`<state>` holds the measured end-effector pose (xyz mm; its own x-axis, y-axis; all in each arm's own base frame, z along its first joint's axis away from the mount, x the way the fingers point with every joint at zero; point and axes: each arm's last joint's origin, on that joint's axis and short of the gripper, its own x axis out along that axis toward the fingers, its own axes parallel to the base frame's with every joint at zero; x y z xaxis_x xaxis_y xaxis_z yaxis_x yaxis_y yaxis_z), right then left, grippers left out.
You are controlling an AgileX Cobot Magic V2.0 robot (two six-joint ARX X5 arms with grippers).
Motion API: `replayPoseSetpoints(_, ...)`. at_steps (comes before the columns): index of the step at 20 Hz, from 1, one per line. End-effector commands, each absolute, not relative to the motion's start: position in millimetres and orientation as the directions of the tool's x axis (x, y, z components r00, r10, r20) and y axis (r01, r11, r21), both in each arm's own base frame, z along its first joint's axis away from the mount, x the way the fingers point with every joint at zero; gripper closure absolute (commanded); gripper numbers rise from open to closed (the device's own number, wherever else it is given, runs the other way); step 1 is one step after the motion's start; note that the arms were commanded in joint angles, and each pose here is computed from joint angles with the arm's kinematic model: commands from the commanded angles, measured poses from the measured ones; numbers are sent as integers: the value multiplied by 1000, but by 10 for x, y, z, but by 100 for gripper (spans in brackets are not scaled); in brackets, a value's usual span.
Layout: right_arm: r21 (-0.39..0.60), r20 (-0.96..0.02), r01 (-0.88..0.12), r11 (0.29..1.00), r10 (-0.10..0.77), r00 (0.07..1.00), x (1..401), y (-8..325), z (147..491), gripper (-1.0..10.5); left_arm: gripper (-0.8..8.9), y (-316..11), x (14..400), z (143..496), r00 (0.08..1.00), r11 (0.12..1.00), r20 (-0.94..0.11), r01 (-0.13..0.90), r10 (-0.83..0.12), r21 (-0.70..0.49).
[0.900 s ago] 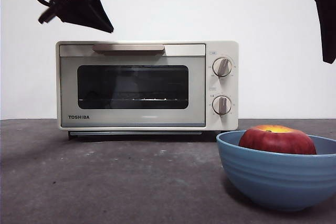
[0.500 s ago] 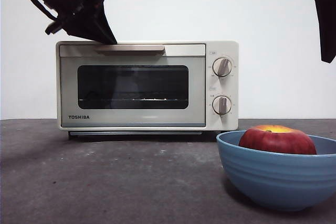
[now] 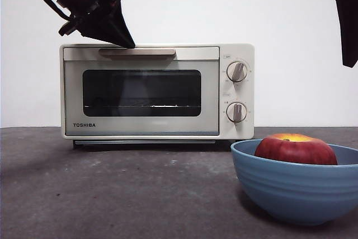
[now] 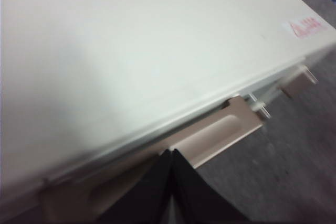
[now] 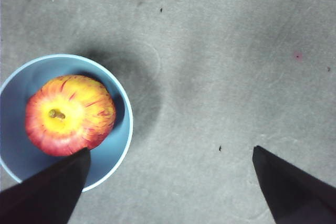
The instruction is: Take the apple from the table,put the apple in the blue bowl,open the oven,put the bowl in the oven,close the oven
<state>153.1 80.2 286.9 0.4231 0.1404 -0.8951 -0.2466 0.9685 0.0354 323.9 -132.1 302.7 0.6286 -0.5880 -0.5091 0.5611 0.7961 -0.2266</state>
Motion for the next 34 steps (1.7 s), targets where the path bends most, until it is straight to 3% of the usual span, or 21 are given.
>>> replayPoseSetpoints(1,23,-892,-261,965,138,430,1552,818,2879,456,806,-1390,3207,2878,560,792,-598,565,-573,-230)
replayPoseSetpoints(14,-24,-897,-232,972,81,435,1612,663,2874,456,806,-1454,2879,2653,284,795,-823,531,-492,-293)
replayPoseSetpoints(18,57,-898,-232,971,151,412,1642,617,2873,456,806,-1512,2767,2648,219,776,-848,557,-483,-297)
replayPoseSetpoints(21,96,-895,-231,968,185,406,1655,600,2876,457,806,-1544,2690,2754,193,718,-804,595,-563,-361)
replayPoseSetpoints(28,184,-896,-249,951,266,355,1689,610,2707,487,806,-1350,2406,3364,394,690,-642,657,-658,-305)
replayPoseSetpoints(31,223,-893,-252,942,301,333,1693,623,2464,488,806,-1146,2200,3599,504,730,-579,634,-640,-255)
replayPoseSetpoints(34,264,-879,-253,931,340,335,1702,638,2329,490,806,-927,1989,3588,582,772,-532,581,-615,-257)
